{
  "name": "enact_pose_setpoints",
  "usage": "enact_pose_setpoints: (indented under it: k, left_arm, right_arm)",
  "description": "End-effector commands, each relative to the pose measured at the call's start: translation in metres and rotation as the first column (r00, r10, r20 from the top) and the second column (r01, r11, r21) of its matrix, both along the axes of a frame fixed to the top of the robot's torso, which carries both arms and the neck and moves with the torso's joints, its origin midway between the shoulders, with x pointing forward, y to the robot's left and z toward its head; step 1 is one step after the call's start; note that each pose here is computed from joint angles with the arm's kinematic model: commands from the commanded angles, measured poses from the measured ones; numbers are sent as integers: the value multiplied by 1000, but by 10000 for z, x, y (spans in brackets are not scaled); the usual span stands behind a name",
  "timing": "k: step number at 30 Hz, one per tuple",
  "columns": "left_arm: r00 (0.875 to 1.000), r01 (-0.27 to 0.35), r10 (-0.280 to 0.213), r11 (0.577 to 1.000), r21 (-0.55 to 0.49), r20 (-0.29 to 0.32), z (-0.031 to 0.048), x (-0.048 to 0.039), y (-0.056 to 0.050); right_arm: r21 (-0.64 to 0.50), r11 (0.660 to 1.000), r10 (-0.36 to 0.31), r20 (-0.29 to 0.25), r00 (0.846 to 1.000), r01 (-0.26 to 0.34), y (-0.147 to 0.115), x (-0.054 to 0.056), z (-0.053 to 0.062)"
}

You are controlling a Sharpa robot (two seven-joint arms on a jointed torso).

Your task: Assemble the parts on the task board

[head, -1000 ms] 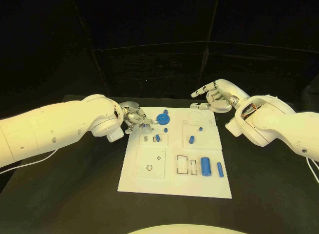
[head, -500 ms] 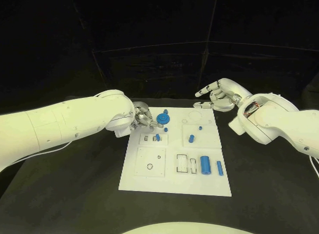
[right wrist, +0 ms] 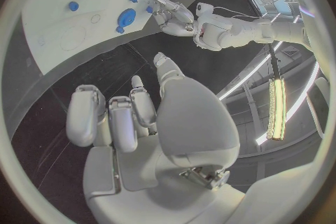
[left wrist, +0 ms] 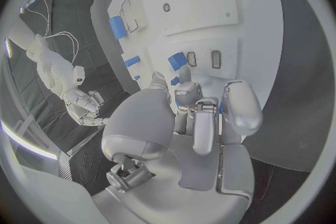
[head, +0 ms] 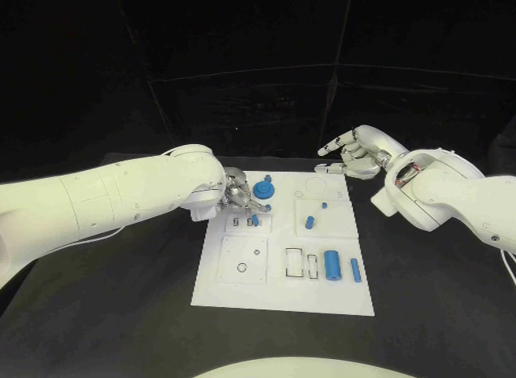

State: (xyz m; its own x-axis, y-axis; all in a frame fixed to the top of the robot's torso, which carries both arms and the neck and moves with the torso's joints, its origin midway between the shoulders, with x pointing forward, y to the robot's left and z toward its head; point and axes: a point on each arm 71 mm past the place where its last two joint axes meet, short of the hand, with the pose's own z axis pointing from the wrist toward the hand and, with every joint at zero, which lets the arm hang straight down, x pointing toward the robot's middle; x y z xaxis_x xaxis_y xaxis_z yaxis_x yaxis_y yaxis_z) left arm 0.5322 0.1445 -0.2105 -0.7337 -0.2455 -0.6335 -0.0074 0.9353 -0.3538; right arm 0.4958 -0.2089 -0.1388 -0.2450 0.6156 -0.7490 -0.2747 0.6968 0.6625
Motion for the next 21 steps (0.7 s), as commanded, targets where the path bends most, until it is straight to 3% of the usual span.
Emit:
enact_pose_setpoints:
  k: [1,21]
  left_arm:
    - [999,26,-25,999,29,-22,-6,-8,-18]
    - [999,38,-36,998,45,-38,-41,-4,-43]
  right_arm:
    - [-10,1000,2,5,1000,-2,13,7,14]
    - [-33,999,17,6,1000,-17,46,24,2]
